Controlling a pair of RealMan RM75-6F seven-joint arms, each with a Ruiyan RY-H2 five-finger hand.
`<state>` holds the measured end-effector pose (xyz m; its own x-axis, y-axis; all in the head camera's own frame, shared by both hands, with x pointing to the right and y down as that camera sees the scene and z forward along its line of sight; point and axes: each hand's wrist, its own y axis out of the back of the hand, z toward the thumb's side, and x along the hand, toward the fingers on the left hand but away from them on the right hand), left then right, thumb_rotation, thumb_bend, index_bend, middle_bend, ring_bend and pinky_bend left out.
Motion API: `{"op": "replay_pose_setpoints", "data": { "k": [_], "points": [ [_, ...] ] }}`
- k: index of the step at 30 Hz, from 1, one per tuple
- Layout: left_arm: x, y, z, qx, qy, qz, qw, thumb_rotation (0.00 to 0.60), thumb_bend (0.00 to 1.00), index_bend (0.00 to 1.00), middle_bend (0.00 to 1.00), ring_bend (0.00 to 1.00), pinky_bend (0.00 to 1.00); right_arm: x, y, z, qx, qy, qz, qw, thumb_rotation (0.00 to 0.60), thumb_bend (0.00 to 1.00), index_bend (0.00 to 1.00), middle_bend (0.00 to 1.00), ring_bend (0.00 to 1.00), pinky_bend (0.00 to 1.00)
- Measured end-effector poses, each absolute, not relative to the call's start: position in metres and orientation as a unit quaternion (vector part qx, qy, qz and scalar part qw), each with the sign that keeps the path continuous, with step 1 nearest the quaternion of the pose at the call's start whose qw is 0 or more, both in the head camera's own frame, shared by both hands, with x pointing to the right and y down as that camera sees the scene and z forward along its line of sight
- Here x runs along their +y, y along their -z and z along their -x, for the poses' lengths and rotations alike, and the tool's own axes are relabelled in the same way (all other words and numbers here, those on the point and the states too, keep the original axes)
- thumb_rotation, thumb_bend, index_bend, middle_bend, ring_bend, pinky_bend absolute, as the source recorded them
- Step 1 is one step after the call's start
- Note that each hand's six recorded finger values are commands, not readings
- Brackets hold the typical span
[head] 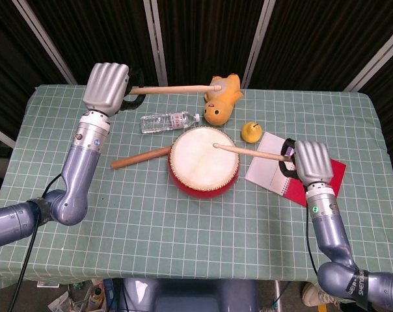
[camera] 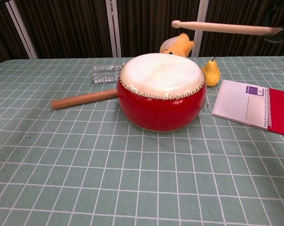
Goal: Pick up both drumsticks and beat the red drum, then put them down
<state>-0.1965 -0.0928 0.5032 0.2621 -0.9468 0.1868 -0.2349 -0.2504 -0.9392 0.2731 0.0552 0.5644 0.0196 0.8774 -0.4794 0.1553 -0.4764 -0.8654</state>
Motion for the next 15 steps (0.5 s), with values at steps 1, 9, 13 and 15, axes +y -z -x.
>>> {"op": "replay_pose_setpoints", "data": {
  "k": [1,9,13,15],
  "points": [
    [-0.092,-0.504,0.198,0.439,0.419,0.671,0.426,0.6,0.57,0.79,1.0,1.0,1.0,0.057,-0.569,-0.271,-0.398,-0.575,0.641,0.317,0.6,0.73,1.0,1.0,1.0,1.0],
    [-0.086,-0.515,0.213,0.42,0.43,0.675,0.428,0.6,0.57,0.79,1.0,1.0,1.0,0.076,-0.62,-0.272,-0.283,-0.648,0.585,0.396,0.6,0.73,1.0,1.0,1.0,1.0],
    [-0.085,-0.514,0.214,0.418,0.428,0.676,0.429,0.6,0.57,0.79,1.0,1.0,1.0,0.083,-0.638,-0.276,-0.221,-0.683,0.532,0.449,0.6,0.73,1.0,1.0,1.0,1.0],
    [-0.085,-0.513,0.214,0.419,0.427,0.678,0.428,0.6,0.57,0.79,1.0,1.0,1.0,0.083,-0.639,-0.278,-0.214,-0.689,0.517,0.46,0.6,0.73,1.0,1.0,1.0,1.0]
  ]
}}
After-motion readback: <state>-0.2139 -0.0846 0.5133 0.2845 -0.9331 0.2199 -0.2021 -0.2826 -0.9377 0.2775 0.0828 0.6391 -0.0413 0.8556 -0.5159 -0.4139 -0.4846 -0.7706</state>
